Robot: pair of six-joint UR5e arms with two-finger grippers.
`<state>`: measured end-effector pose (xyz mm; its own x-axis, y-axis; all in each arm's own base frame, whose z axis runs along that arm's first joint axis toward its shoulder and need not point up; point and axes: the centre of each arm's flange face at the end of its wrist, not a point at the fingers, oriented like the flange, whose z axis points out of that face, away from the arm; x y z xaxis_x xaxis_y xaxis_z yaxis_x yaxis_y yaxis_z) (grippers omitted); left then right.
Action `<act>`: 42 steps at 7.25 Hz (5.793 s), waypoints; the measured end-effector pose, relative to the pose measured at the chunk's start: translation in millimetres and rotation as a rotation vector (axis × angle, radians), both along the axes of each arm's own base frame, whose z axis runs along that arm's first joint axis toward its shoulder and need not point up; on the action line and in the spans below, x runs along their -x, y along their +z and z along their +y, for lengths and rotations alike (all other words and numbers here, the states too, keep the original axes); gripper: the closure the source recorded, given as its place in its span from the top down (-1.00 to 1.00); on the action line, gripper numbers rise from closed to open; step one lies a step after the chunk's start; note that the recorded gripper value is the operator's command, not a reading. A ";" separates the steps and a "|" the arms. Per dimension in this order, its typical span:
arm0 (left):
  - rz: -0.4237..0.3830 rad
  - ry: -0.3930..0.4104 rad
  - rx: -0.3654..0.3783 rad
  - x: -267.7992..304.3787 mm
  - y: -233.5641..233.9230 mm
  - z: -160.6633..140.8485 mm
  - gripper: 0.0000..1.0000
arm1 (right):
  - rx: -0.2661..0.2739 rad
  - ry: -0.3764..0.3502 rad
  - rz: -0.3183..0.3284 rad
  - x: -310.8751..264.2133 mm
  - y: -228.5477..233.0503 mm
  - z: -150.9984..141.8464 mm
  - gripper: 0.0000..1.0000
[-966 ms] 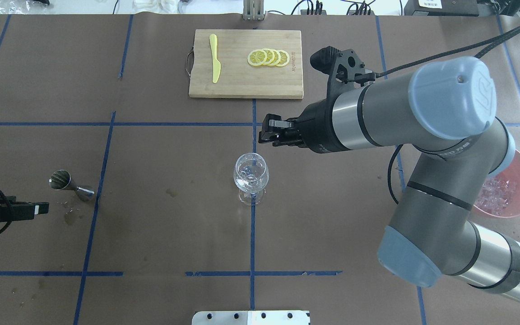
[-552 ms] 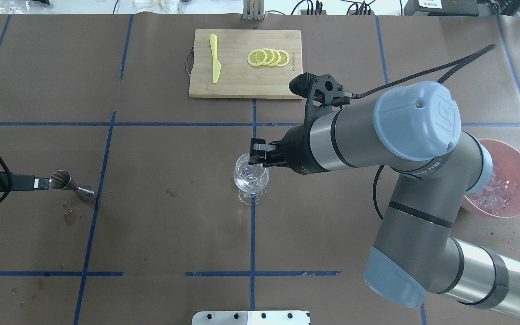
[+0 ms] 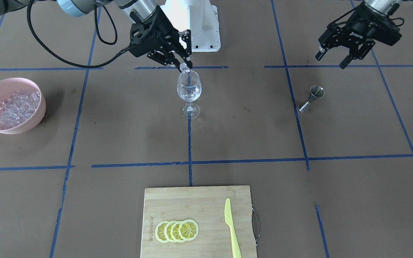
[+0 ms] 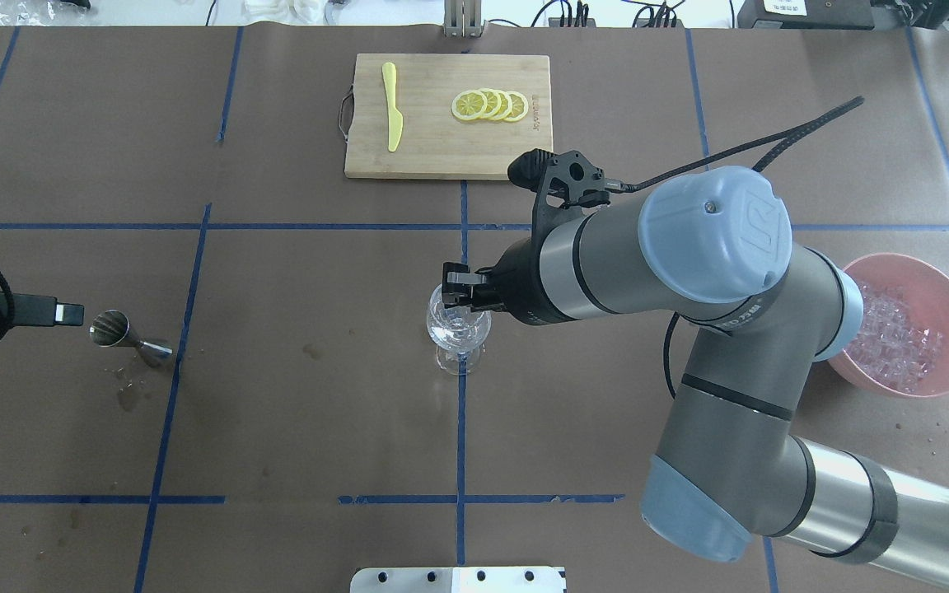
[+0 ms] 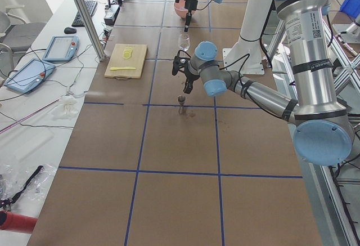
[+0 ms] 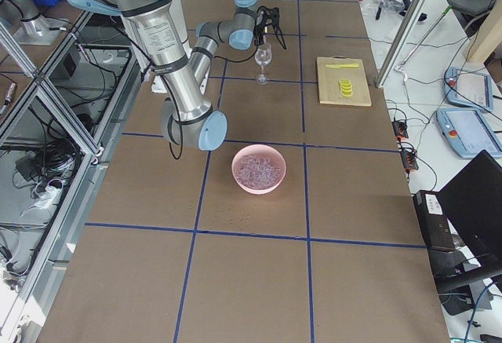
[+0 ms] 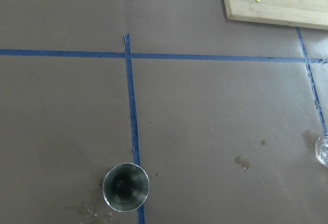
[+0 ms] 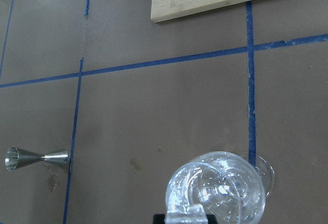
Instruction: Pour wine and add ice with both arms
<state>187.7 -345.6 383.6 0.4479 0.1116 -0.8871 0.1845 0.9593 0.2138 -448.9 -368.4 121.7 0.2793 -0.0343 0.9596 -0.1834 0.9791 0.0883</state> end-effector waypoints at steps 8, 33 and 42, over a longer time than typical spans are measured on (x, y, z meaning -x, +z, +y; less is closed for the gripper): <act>-0.067 0.001 0.020 8.7 1.0 -6.8 1.00 | -0.013 0.045 0.005 4.6 -8.4 -8.9 1.00; -0.315 0.118 0.003 226.5 134.1 -196.5 1.00 | 0.036 -0.281 0.570 -465.6 418.2 -147.0 1.00; -0.391 0.253 0.144 241.3 221.9 -168.1 1.00 | 0.111 -0.201 0.556 -489.3 494.1 -133.3 1.00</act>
<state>-53.6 -513.7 605.5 0.7251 0.1484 -0.6724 -0.1257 0.9886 0.0827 40.5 -501.6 615.8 0.7387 -0.0462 0.6725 0.0509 0.9986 0.0127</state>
